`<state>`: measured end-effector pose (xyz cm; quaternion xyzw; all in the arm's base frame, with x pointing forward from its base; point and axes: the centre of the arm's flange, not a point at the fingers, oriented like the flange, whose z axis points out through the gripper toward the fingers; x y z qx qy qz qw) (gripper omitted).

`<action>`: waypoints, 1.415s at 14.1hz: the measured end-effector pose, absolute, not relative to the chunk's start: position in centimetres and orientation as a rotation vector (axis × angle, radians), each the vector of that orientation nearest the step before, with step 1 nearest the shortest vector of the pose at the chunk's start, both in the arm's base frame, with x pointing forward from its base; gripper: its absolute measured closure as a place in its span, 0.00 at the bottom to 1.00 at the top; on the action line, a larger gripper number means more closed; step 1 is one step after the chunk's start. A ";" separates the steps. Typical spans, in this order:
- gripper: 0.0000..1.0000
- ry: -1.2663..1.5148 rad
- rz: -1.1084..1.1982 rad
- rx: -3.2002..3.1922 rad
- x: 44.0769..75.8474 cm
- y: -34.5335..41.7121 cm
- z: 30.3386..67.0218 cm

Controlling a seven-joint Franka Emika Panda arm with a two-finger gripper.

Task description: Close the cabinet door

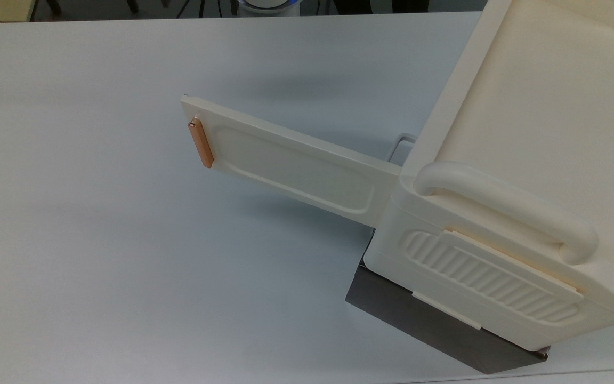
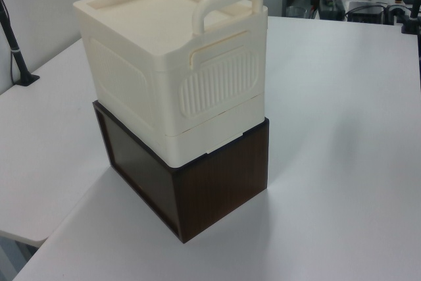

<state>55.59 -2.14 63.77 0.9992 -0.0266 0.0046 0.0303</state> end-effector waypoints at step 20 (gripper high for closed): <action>0.99 -0.100 0.071 3.089 56.1 -2.7 63.8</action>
